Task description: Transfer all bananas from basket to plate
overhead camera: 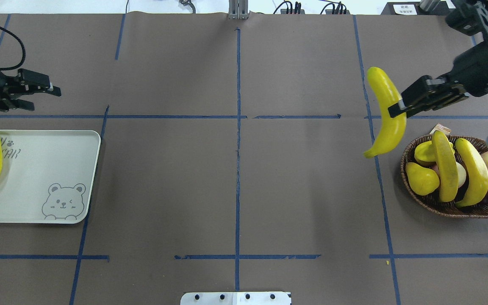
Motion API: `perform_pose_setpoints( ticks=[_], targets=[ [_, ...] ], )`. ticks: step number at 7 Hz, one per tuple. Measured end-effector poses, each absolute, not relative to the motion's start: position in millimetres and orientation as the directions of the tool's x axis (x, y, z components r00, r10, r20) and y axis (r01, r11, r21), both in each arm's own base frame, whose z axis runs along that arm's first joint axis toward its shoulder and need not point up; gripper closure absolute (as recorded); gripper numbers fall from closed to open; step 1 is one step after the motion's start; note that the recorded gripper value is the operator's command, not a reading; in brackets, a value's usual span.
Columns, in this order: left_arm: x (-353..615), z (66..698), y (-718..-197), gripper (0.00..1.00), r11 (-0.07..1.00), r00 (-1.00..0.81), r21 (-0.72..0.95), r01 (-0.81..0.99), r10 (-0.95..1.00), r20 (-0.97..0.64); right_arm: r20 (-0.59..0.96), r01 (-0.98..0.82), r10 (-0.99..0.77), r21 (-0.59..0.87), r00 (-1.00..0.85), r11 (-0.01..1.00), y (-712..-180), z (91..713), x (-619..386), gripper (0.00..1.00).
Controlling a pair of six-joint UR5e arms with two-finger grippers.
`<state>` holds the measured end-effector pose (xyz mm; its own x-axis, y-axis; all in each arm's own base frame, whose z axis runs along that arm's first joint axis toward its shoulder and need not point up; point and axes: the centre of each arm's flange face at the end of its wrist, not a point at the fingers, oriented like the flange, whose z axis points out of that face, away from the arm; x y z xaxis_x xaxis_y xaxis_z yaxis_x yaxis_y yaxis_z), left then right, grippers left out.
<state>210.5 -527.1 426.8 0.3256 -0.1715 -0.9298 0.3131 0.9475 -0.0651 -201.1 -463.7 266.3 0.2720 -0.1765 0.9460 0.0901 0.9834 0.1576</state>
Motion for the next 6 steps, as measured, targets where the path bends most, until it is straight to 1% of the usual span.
perform_pose_setpoints(
  ticks=[1, 2, 4, 6],
  targets=[
    [229.9, 399.3, -530.8, 0.01, 0.955, 0.299, -0.042, 0.292, -0.133, -0.945, 0.954, 0.093, -0.168, 0.149, 0.249, 0.984, -457.0, 228.4, -229.8, 1.00],
    [246.8, 377.1, -526.1, 0.01, 0.957, 0.243, -0.052, 0.285, -0.125, -0.962, 0.958, 0.077, -0.161, 0.147, 0.237, 0.986, -442.6, 195.1, -257.4, 1.00],
    [266.6, 341.6, -507.8, 0.01, 0.952, 0.057, -0.144, 0.270, -0.165, -0.985, 0.971, -0.009, -0.146, 0.151, 0.187, 0.989, -399.7, 146.7, -307.8, 1.00],
    [273.7, 289.3, -503.9, 0.01, 0.938, -0.090, -0.253, 0.235, -0.239, -0.967, 0.991, -0.113, -0.124, 0.128, 0.044, 0.985, -357.8, 121.4, -351.0, 1.00]
  ],
)
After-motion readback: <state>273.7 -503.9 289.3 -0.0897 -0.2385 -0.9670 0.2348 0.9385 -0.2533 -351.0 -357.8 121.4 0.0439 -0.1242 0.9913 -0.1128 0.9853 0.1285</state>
